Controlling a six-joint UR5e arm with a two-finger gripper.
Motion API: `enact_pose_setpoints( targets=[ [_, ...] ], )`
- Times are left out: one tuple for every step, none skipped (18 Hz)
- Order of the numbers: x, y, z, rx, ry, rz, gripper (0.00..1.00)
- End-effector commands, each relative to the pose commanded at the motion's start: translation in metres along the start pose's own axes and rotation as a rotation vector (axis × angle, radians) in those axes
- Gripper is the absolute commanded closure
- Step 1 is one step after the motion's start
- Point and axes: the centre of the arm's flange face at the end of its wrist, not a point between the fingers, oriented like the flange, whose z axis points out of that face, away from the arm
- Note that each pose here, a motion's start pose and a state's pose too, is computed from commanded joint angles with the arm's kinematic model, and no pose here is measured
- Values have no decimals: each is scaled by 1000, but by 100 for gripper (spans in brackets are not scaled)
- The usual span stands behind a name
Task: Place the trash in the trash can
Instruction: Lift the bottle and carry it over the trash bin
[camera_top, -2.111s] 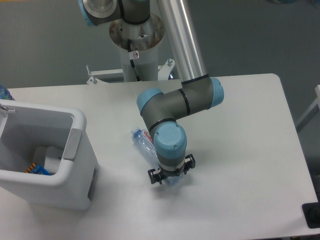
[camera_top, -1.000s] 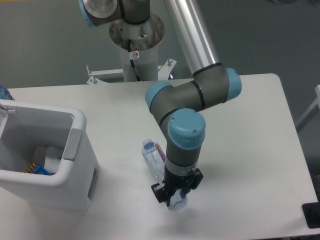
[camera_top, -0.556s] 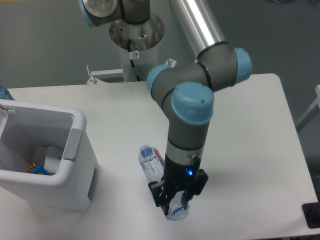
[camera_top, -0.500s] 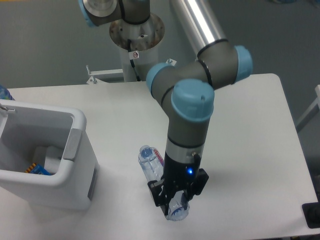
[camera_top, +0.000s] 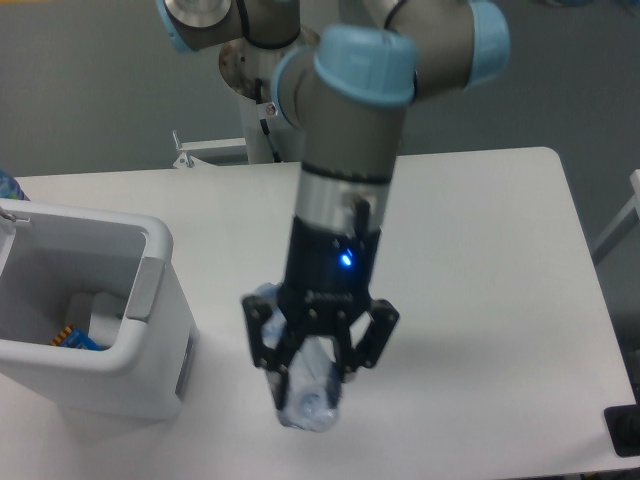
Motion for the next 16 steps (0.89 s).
enact_pose_setpoints(
  targets=[
    [7,-3,-9,16,9,15,55],
    [22,-6,-18,38,20,37,55],
    [42,-7,-24,55,37,64,55],
    [51,-8,-24,63,46,77,55],
    [55,-7,-25,67,49,83,55],
    [55,-6,-22,66,52,93,55],
    [60,-5,-18,75,57,121,55],
    [68,-4,-12,85,68,145,55],
    [79,-2,-8,94,82,162,55],
    [89,0,-3,93,95,173,54],
    [98,2,0,91,107,170,54],
    [107,6,4,80,121,161,54],
    [119,11,9,68,136,154,53],
    [124,15,12,59,145,154,53],
    [125,18,15,52,147,153,53],
    [136,22,19,45,160,162,52]
  ],
)
